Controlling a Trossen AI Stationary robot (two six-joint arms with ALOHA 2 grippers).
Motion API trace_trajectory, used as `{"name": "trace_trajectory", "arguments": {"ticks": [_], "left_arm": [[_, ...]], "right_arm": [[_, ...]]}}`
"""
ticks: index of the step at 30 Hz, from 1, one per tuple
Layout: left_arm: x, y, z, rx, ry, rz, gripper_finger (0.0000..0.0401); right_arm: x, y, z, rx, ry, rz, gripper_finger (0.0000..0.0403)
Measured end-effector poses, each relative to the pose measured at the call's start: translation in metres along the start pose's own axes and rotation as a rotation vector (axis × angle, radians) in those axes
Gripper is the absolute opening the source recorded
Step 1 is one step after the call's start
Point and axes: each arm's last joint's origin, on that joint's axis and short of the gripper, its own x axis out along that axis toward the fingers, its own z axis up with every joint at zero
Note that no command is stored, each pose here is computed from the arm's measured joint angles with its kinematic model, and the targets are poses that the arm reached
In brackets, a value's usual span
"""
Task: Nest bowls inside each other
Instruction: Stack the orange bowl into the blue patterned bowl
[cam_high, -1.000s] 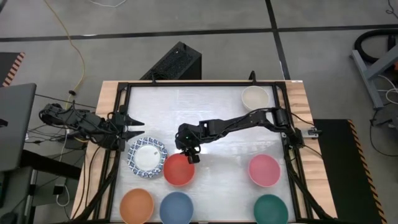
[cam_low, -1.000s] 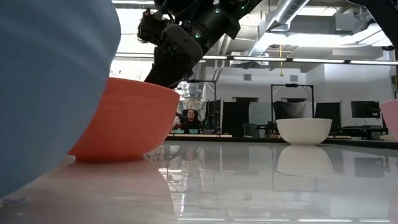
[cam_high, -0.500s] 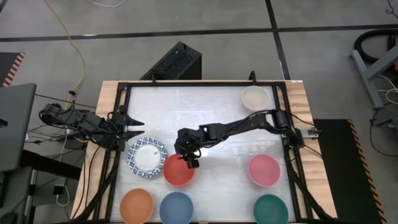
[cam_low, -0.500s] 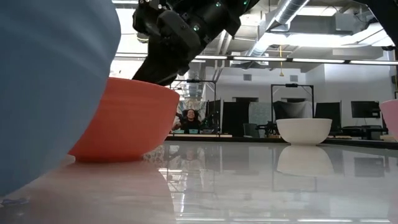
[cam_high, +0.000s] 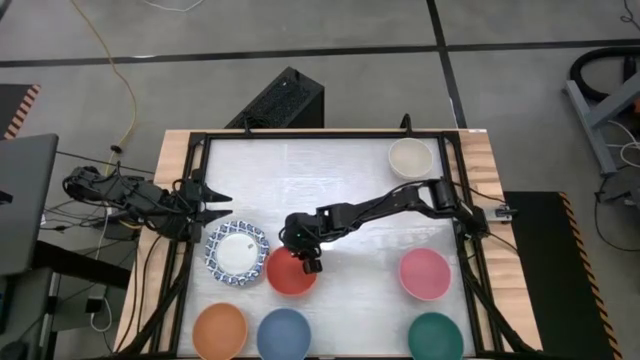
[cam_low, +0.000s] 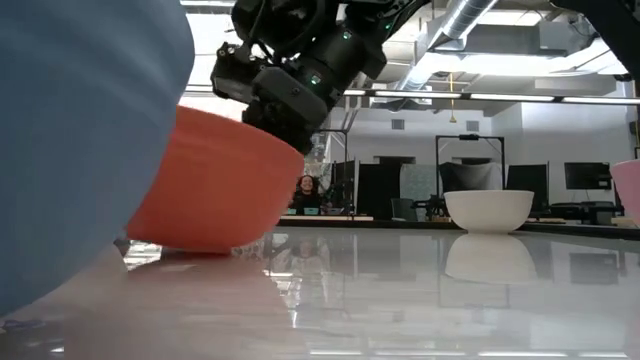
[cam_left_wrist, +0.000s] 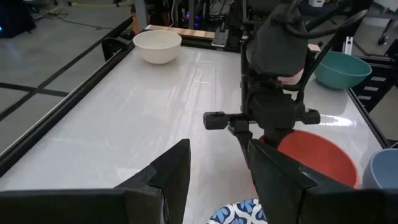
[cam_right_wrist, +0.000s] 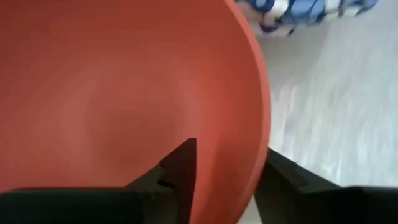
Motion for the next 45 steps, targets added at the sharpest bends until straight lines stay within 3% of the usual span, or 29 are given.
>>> {"name": "trace_trajectory", "arguments": {"ticks": [9, 45], "left_arm": [[0.0001, 0.0005, 0.0000, -0.001, -0.004, 0.018, 0.0151], [0.0001, -0.0002, 0.0005, 0.012, -0.005, -0.003, 0.0151]], "right_arm": [[-0.0039, 0.0034, -0.0053, 0.011, 0.085, -0.033, 0.0014], [-0.0022, -0.0040, -0.0102, 0.038, 0.108, -0.032, 0.0014]]}}
